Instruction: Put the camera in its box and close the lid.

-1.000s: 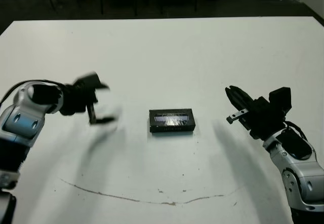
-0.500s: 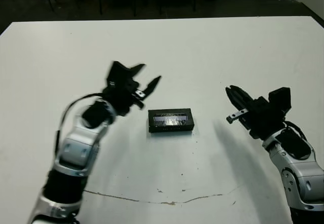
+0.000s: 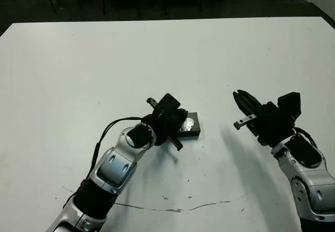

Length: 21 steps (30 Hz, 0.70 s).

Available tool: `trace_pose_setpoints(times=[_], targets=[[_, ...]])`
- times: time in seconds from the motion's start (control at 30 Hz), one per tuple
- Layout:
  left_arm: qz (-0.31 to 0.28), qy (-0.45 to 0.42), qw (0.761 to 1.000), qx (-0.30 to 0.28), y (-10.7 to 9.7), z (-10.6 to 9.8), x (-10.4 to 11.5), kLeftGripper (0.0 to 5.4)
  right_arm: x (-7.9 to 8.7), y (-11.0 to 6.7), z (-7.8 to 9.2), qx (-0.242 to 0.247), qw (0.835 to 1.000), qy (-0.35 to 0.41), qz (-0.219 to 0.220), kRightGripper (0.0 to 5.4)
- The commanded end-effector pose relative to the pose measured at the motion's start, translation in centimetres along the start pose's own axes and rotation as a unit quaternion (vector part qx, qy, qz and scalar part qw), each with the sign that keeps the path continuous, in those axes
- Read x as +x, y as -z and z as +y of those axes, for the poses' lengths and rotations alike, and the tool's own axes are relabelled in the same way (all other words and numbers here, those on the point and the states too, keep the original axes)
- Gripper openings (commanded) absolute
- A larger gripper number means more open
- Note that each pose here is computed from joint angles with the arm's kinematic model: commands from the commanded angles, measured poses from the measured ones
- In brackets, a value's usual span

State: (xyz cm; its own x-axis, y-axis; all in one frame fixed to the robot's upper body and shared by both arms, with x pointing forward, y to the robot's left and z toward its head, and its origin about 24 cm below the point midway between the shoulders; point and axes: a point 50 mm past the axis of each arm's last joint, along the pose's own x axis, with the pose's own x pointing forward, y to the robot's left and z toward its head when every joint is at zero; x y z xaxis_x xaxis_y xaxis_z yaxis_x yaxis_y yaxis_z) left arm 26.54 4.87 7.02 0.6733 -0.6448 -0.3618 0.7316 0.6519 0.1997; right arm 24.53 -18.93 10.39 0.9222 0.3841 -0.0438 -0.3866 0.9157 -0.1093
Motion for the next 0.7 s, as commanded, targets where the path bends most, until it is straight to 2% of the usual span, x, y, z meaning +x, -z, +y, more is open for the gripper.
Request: trace_pose_setpoints(times=[0.03, 0.17, 0.33, 0.57, 0.7], targets=[[0.088, 0.007, 0.996, -0.020, 4.0, -0.5, -0.4, 0.01, -0.2, 0.5, 0.1, 0.005, 1.000, 0.002, 0.013, 0.00], [0.119, 0.008, 0.991, -0.054, 5.9, -0.3, -0.6, 0.01, -0.3, 0.5, 0.1, 0.005, 1.000, 0.001, 0.014, 0.00], [0.174, -0.018, 0.982, -0.070, 7.9, 1.2, -0.5, 0.01, -0.3, 0.6, 0.1, 0.005, 1.000, 0.001, 0.015, 0.00], [0.183, -0.020, 0.978, -0.100, 8.2, 1.9, -0.6, 0.01, -0.3, 0.6, 0.2, 0.009, 1.000, -0.003, 0.013, 0.00], [0.168, -0.017, 0.977, -0.128, 7.8, 1.8, -1.2, 0.01, -0.3, 0.8, 0.3, 0.013, 1.000, -0.011, 0.006, 0.00]])
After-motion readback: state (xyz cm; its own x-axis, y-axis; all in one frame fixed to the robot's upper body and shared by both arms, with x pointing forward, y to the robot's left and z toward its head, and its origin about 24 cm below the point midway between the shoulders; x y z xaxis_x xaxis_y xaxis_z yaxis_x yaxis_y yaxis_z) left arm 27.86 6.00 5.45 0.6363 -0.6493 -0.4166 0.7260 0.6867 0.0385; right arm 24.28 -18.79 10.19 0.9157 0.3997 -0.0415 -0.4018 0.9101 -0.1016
